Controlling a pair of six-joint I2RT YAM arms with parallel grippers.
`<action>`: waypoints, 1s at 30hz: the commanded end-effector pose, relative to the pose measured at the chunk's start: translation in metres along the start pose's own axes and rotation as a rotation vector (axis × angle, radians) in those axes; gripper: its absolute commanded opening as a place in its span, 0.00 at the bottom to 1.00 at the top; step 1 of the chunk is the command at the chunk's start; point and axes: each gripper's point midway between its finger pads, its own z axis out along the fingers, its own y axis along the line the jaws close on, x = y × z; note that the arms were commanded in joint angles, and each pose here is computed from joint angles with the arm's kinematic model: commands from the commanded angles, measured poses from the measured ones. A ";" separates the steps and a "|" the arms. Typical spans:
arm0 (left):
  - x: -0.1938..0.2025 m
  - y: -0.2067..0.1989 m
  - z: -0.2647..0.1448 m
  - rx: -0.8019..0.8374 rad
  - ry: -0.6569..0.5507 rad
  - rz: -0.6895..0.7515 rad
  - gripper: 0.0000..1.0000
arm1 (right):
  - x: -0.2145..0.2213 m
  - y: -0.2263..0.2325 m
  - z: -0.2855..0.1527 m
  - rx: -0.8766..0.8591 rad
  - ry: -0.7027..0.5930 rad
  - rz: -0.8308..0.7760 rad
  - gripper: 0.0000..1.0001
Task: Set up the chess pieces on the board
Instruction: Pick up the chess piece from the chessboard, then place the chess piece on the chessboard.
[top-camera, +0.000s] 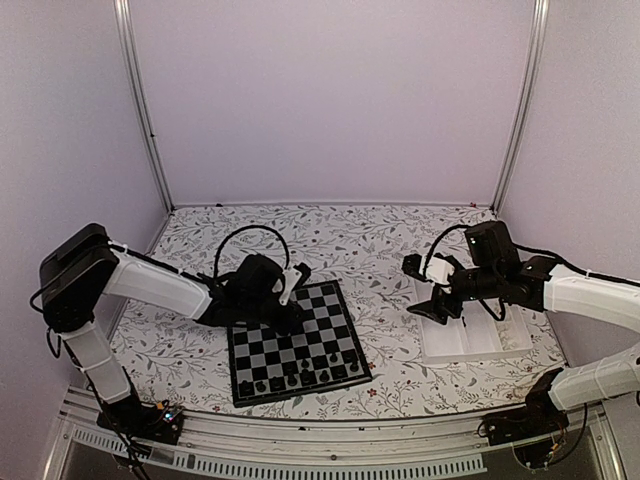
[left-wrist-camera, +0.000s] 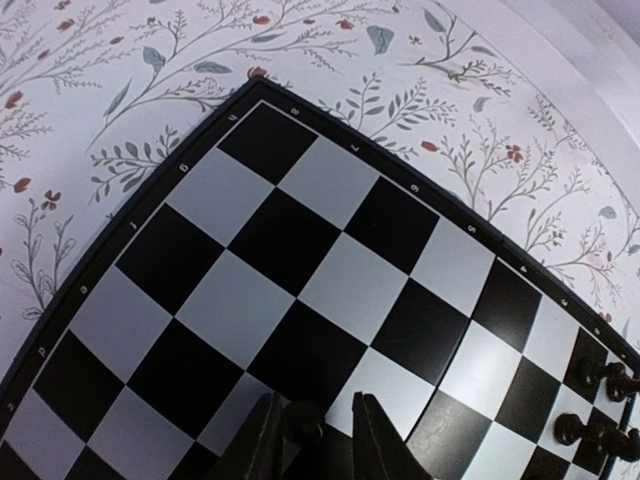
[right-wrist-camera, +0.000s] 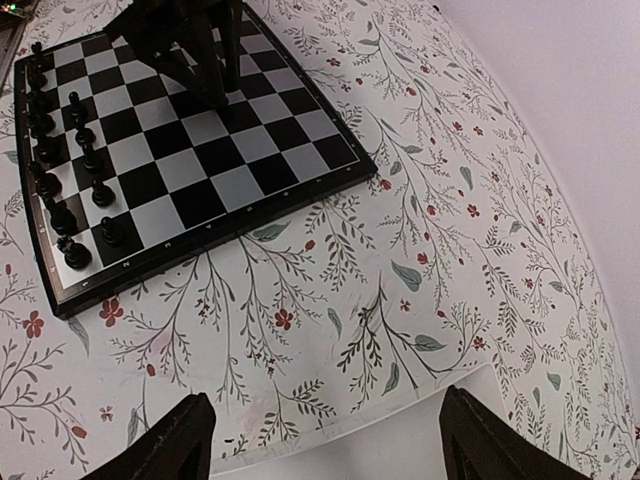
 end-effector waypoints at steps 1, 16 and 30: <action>0.006 0.000 0.007 -0.014 0.039 0.005 0.22 | 0.006 0.006 0.003 -0.024 0.003 0.006 0.81; 0.011 -0.014 -0.053 0.015 0.030 -0.020 0.03 | 0.010 0.012 0.008 -0.067 0.017 0.012 0.81; 0.085 -0.044 -0.087 0.061 0.229 0.006 0.03 | 0.014 0.014 0.013 -0.085 0.039 0.019 0.82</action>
